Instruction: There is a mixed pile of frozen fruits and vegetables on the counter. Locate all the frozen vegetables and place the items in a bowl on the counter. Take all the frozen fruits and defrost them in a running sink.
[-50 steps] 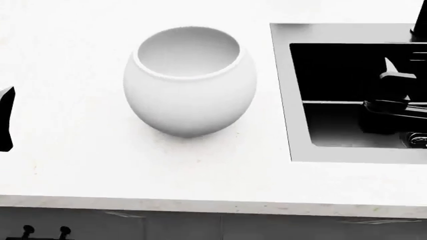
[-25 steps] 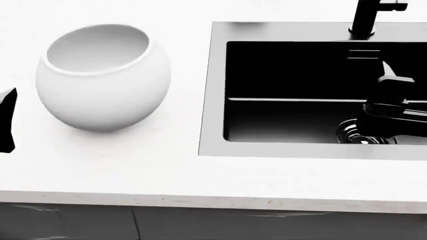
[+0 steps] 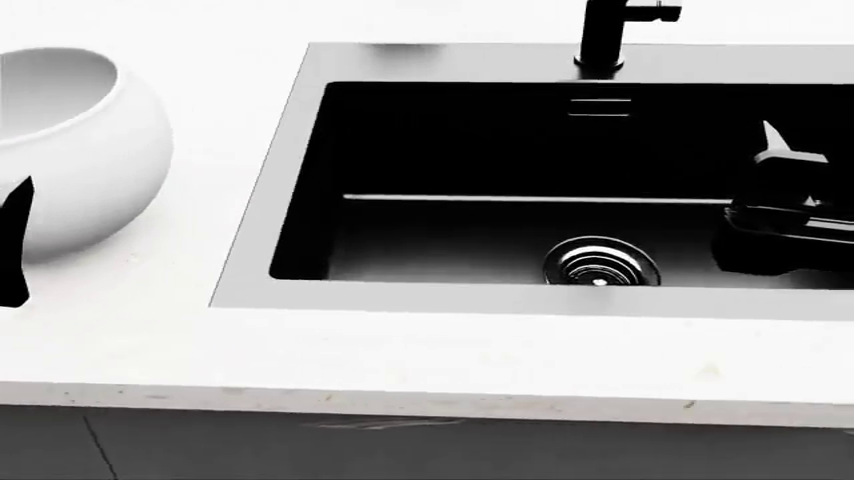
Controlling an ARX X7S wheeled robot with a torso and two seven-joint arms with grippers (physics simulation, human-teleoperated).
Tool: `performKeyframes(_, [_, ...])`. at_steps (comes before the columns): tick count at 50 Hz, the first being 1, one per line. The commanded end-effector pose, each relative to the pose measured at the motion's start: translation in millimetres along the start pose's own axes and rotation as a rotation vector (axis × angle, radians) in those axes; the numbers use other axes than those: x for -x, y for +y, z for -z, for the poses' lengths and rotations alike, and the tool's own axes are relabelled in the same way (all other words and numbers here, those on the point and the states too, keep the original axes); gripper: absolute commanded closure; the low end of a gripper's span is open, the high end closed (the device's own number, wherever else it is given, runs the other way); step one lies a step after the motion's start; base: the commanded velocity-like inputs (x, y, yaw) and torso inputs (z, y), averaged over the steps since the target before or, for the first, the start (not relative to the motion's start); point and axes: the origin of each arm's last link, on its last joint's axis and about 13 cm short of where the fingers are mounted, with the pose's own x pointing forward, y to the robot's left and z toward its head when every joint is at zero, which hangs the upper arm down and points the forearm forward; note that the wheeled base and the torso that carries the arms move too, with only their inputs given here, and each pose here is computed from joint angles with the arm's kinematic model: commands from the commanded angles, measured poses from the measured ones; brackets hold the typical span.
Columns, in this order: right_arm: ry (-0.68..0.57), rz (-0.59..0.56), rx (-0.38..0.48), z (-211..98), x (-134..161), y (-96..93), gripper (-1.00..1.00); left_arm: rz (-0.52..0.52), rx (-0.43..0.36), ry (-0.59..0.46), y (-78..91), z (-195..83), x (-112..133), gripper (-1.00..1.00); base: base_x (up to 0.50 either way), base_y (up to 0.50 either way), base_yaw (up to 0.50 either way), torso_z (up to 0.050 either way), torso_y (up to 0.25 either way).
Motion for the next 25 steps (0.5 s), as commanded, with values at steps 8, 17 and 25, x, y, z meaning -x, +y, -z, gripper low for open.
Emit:
performKeyframes(8, [-0.001,-0.008,0.002,0.7,-0.7,-1.0,-1.0,0.014,0.018,-0.014,-2.8,0.9,-3.1,-1.0,0.0,-0.5,0.0,0.0,0.0])
performKeyframes(17, [-0.003,-0.011,0.004,0.6,-1.2,-0.7,-1.0,0.016,0.024,-0.012,-2.9,2.3,-3.8,-1.0,0.0,-0.5,0.0,0.0,0.0])
performKeyframes(25, [-0.013,-0.024,0.014,-4.2,-6.0,2.1,-1.0,0.016,0.042,-0.02,-0.9,2.5,-6.4,-1.0,0.0,-0.5,0.0,0.0,0.0])
